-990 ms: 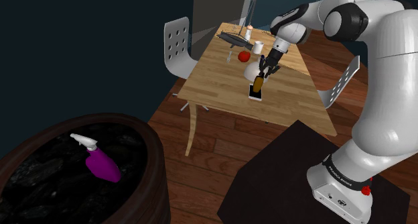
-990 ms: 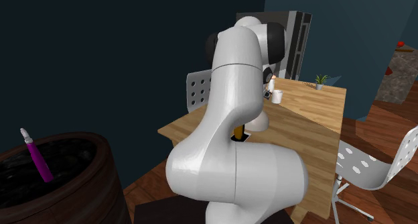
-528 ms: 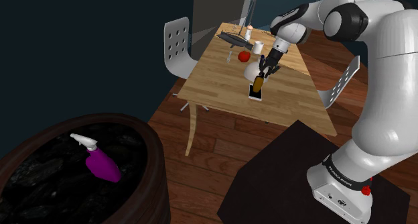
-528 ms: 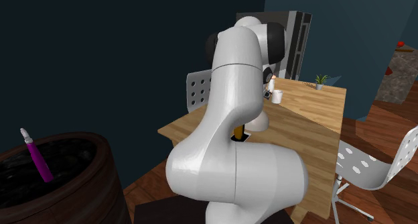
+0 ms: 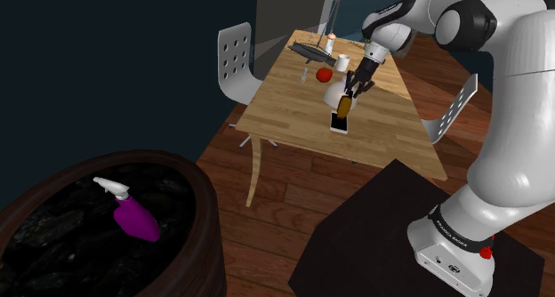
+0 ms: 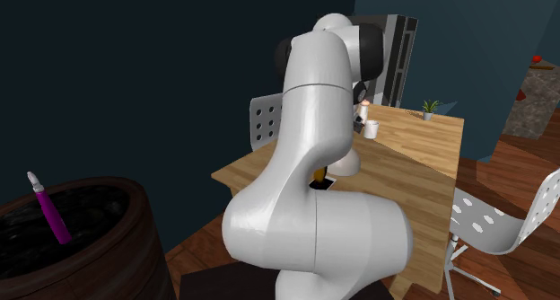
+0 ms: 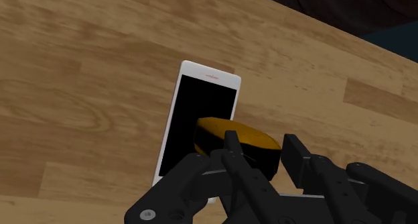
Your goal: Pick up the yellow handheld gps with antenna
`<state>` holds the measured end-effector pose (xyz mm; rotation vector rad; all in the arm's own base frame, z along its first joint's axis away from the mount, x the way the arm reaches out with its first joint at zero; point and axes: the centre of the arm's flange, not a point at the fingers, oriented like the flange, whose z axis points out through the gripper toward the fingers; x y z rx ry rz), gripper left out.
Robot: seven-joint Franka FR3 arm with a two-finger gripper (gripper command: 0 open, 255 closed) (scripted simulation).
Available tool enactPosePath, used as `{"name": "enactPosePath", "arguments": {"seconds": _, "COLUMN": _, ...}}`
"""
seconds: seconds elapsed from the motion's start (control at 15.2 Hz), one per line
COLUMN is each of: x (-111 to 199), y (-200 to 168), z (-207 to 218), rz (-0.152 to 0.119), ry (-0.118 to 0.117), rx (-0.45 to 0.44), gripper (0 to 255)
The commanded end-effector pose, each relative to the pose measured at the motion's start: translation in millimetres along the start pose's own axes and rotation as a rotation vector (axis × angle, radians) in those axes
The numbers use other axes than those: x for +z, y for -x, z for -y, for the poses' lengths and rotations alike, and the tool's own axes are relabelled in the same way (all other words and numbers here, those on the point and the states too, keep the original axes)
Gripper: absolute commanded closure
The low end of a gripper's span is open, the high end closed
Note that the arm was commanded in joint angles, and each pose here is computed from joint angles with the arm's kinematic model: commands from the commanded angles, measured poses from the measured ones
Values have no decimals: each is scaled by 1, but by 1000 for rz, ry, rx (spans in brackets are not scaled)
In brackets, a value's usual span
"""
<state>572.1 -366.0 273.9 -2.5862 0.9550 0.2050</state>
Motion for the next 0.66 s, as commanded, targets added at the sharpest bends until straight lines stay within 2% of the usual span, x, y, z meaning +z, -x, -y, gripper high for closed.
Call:
{"name": "enactPosePath", "arguments": {"seconds": 0.0, "x": -10, "y": 3, "z": 3, "rz": 0, "ry": 0, "rx": 0, "gripper": 255}}
{"name": "enactPosePath", "arguments": {"seconds": 0.46, "x": -44, "y": 12, "z": 14, "rz": 0, "ry": 0, "rx": 0, "gripper": 255}}
{"name": "enactPosePath", "arguments": {"seconds": 0.59, "x": -45, "y": 13, "z": 14, "rz": 0, "ry": 0, "rx": 0, "gripper": 255}}
